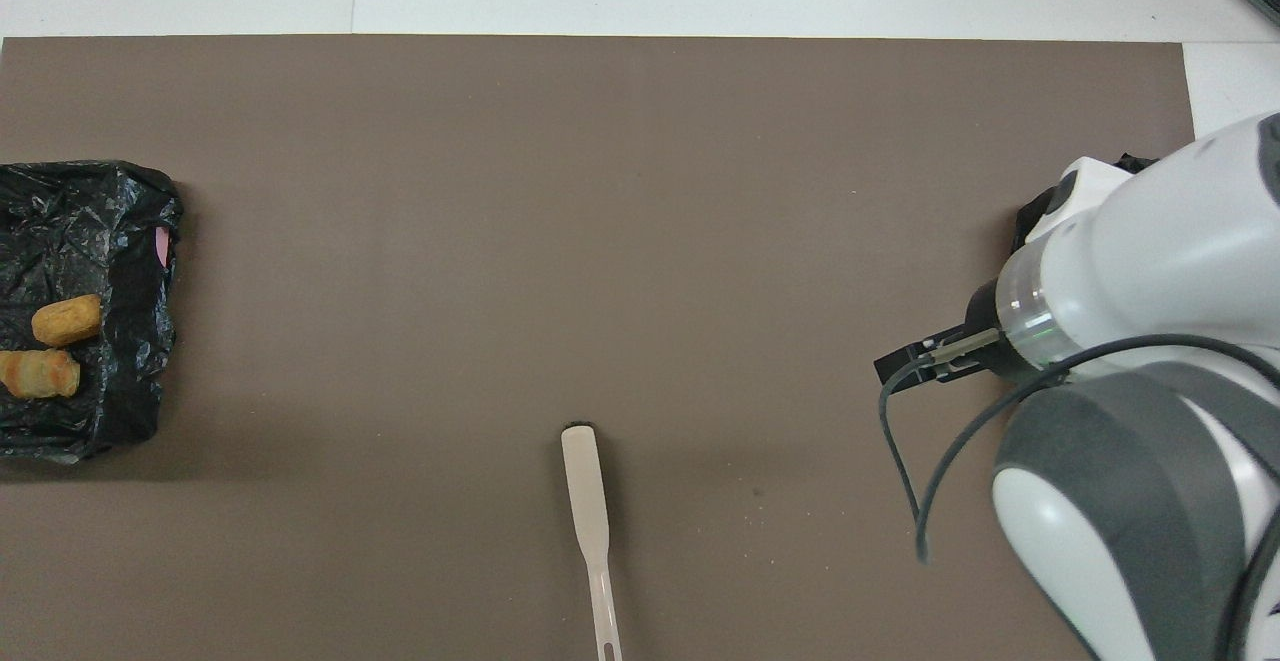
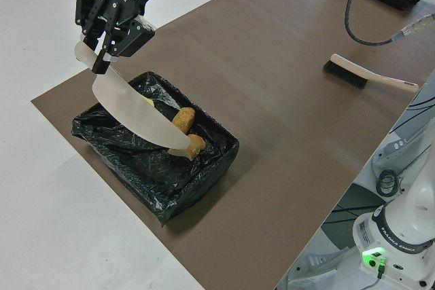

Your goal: Sweep and dump trash in bin

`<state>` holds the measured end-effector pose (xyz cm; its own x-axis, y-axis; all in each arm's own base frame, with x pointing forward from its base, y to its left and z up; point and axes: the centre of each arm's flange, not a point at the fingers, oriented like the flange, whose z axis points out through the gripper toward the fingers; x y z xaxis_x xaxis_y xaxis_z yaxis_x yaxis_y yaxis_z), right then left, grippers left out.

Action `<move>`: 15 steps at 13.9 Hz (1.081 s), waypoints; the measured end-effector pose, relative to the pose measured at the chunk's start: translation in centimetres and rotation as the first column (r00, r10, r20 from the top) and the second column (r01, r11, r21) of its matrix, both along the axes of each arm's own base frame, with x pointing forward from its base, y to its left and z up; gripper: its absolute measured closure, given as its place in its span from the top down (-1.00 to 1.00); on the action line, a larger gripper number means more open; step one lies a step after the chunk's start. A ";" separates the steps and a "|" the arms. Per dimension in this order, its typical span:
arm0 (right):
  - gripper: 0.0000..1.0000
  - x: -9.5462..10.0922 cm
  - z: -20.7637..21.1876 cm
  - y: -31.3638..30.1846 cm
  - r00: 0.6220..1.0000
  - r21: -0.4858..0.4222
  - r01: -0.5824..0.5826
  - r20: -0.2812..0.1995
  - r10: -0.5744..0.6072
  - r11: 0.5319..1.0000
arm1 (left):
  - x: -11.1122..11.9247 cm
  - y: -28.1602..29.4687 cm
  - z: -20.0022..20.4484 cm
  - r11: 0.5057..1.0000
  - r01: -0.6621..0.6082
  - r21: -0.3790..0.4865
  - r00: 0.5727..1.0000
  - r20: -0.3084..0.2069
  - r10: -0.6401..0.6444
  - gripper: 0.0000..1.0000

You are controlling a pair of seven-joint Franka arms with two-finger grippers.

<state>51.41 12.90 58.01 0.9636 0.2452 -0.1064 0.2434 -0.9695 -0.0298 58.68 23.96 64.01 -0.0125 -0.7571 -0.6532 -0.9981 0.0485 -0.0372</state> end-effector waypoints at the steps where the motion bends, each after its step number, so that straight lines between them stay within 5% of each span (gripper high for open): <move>1: 1.00 0.4 0.0 -1.4 1.000 -0.001 0.027 0.001 -0.027 1.000 | 0.2 -0.6 0.3 1.000 0.011 0.014 1.000 0.004 -0.011 -0.33; 10: 1.00 1.2 0.0 -5.7 0.994 -0.001 0.107 0.001 -0.107 0.994 | 0.1 -0.7 0.9 0.999 0.017 0.032 1.000 0.014 -0.018 -0.33; 15: 1.00 1.4 0.0 -6.5 0.993 -0.001 0.120 0.001 -0.120 0.993 | -0.3 -0.5 1.8 0.986 0.033 0.166 0.999 -0.024 -0.030 -0.33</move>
<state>52.76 6.43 57.97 0.9862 0.1275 -0.1061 0.1251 -0.9917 -0.0283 58.33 23.47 65.77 -0.0501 -0.6370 -0.7692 -0.9965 0.0836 -0.0042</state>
